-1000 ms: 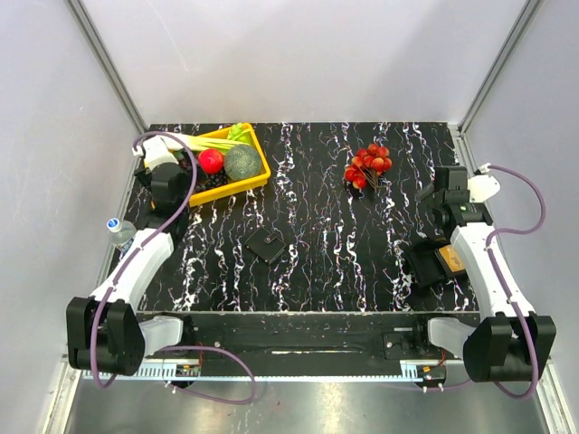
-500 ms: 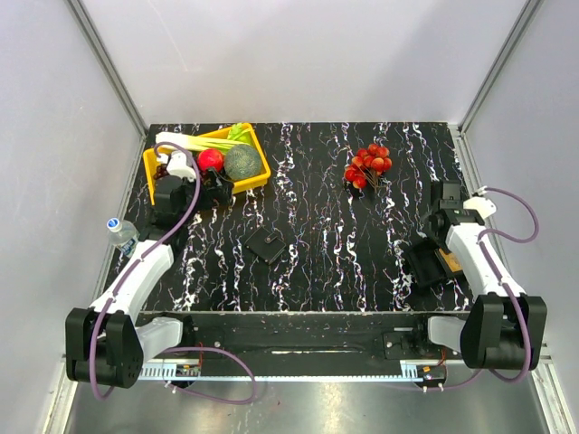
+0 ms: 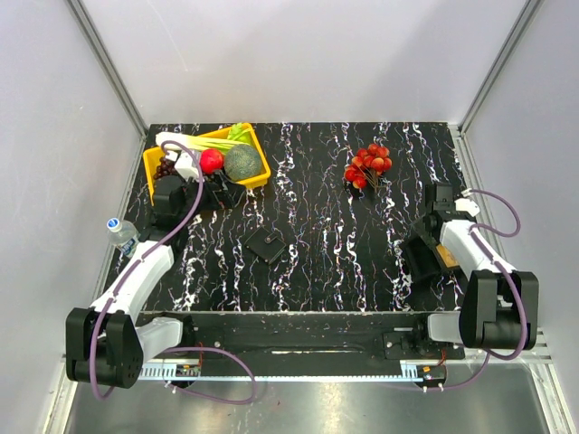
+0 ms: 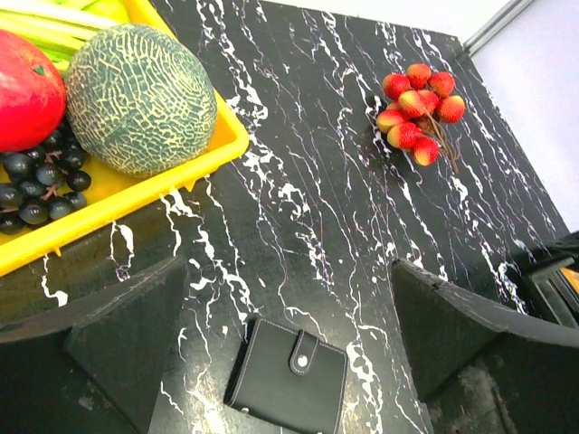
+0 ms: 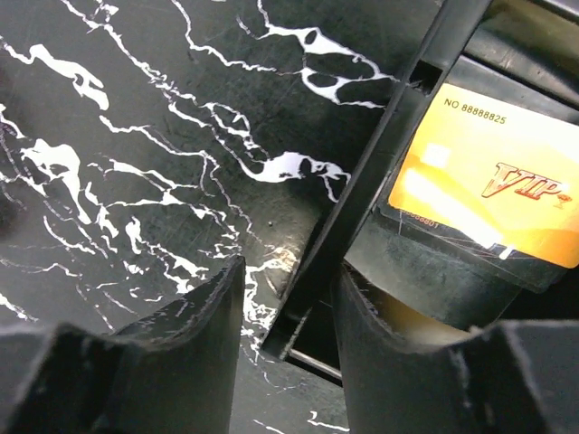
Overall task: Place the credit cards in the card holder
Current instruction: Move the storage box to the center of the board.
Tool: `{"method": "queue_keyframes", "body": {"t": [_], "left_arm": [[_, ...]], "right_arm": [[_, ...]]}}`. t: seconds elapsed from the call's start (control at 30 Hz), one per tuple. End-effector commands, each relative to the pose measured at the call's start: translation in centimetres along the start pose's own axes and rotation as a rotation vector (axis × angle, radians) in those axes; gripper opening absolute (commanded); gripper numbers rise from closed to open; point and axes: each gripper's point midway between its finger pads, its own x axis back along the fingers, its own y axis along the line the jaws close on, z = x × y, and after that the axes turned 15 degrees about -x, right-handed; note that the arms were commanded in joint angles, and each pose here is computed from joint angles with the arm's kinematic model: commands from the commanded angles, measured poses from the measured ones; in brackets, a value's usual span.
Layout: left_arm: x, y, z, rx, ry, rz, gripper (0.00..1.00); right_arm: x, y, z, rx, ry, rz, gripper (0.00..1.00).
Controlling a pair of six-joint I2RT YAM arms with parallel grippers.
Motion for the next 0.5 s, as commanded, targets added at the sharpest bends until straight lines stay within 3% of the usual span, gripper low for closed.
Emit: {"method": "queue_keyframes", "body": {"t": [0.0,0.23,0.47], "left_arm": [[0.3,-1.1,-1.7,-0.040,-0.072,0.058,0.99],[0.0,-1.3,-1.5,-0.036,-0.065,0.075,0.99],[-0.2,-0.7,-0.9,-0.013,-0.049,0.021,0.99]], "right_arm": [[0.3,3.1,0.7,-0.016,0.052,-0.146,0.45],[0.3,6.1,2.2,0.085,0.127,-0.249,0.30],[-0.1,8.9,4.7,0.152,0.183,-0.276,0.31]]}}
